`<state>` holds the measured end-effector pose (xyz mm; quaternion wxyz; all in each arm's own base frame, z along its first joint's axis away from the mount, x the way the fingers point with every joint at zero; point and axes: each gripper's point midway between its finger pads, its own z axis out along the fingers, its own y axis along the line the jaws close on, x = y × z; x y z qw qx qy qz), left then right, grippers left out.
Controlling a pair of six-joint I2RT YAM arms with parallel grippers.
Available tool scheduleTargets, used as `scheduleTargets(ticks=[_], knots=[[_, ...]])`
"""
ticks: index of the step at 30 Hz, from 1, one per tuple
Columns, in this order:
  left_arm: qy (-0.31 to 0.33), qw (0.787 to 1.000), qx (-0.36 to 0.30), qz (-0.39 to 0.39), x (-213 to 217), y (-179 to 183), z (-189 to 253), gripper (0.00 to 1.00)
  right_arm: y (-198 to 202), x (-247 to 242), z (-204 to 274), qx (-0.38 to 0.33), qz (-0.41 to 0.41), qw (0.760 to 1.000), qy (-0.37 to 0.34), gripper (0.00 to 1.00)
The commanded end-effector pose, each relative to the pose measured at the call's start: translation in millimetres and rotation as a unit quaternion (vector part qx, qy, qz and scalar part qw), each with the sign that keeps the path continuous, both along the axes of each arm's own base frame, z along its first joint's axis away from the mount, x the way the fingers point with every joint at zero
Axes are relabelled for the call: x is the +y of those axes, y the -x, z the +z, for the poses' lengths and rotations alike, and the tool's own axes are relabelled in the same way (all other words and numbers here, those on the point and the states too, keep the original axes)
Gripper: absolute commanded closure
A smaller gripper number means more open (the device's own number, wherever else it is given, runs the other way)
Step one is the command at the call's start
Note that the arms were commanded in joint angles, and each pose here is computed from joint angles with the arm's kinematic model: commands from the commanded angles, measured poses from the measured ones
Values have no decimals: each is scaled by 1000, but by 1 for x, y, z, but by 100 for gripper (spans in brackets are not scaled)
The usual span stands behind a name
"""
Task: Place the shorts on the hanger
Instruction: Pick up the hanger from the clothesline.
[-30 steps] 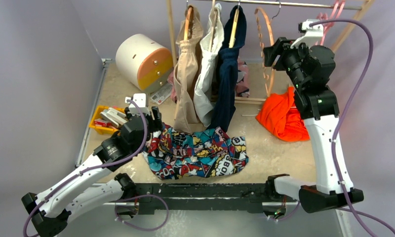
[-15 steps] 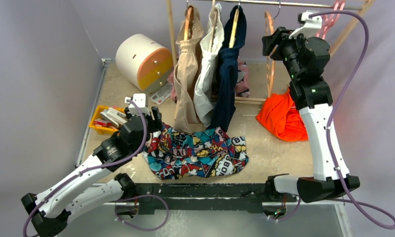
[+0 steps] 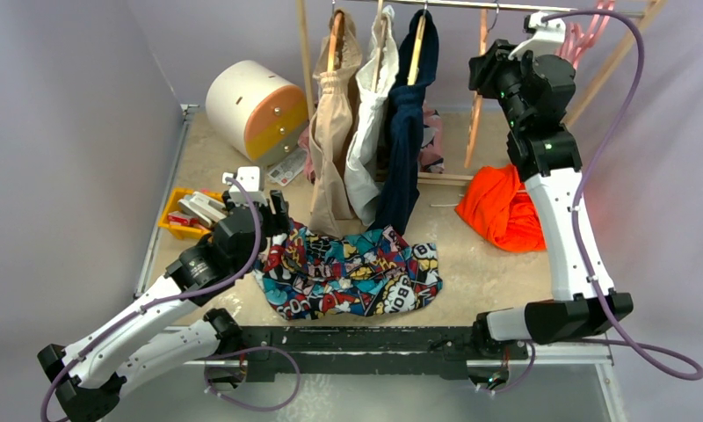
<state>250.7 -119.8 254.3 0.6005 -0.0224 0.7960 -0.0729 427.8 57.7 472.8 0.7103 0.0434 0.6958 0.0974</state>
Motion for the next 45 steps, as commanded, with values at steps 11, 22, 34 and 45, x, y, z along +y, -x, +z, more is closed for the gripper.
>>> scheduleTargets(ticks=[11,22,34,45], knots=[[15,1000,-19,-7,-3,-2,17,37,22,-14,32,-50,-25,998,23,52],[14,1000,-18,-8,-3,-2,16,37,3,-11,29,-41,-22,999,26,48],[15,1000,-17,-11,-5,-2,17,37,-8,-9,31,-51,-21,998,30,54],[12,1000,-15,-11,-5,-3,15,37,-4,-5,42,-82,-5,996,43,82]])
